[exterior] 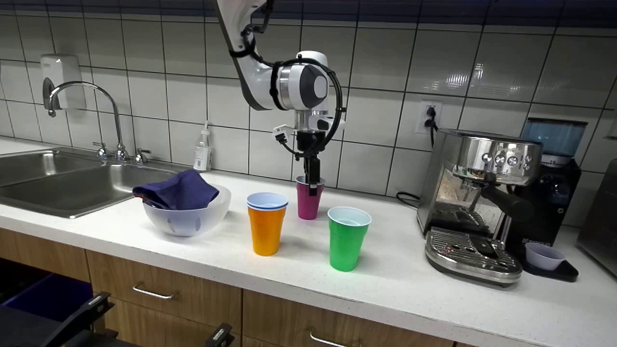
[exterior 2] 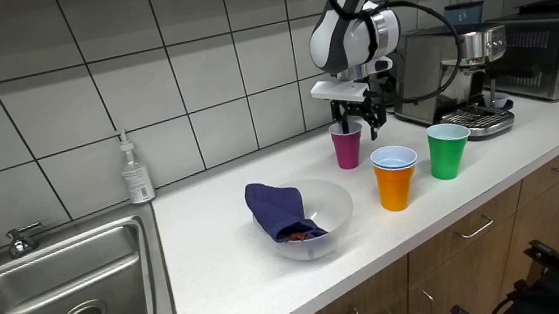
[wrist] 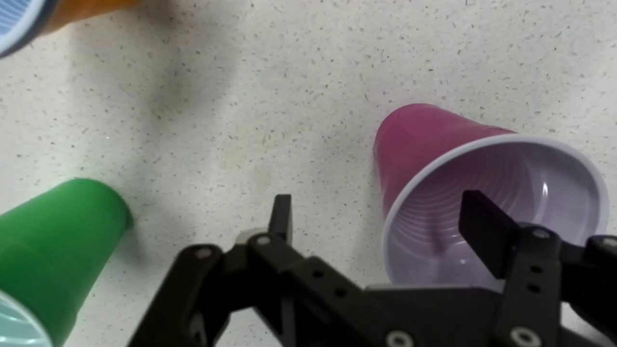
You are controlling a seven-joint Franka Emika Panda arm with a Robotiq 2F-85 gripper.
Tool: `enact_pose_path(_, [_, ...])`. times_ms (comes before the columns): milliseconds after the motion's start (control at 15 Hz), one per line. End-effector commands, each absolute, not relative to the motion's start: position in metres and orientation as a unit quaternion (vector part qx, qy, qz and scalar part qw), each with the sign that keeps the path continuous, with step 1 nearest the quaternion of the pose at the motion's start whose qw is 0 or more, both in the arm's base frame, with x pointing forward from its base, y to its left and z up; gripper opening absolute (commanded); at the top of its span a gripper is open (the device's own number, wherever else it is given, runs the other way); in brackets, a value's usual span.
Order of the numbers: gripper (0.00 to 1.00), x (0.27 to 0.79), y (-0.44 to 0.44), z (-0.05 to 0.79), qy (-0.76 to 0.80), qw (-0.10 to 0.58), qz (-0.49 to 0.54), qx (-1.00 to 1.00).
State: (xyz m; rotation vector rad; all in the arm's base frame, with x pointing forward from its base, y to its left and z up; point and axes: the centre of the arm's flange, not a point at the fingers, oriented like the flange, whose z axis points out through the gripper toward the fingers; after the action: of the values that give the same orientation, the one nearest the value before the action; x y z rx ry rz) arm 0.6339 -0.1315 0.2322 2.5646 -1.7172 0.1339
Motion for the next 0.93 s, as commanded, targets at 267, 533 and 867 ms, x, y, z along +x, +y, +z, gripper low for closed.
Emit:
enact_pose_path(267, [0.27,0.6432,-0.1376,0.2307,-0.557,0.021,0.032,0.829])
enact_pose_path(533, [0.00,0.6442,-0.1368,0.2322,-0.555,0.019,0.032,0.831])
enact_pose_path(867, [0.01,0.6430,-0.1365,0.2397,-0.552,0.017,0.037,0.833])
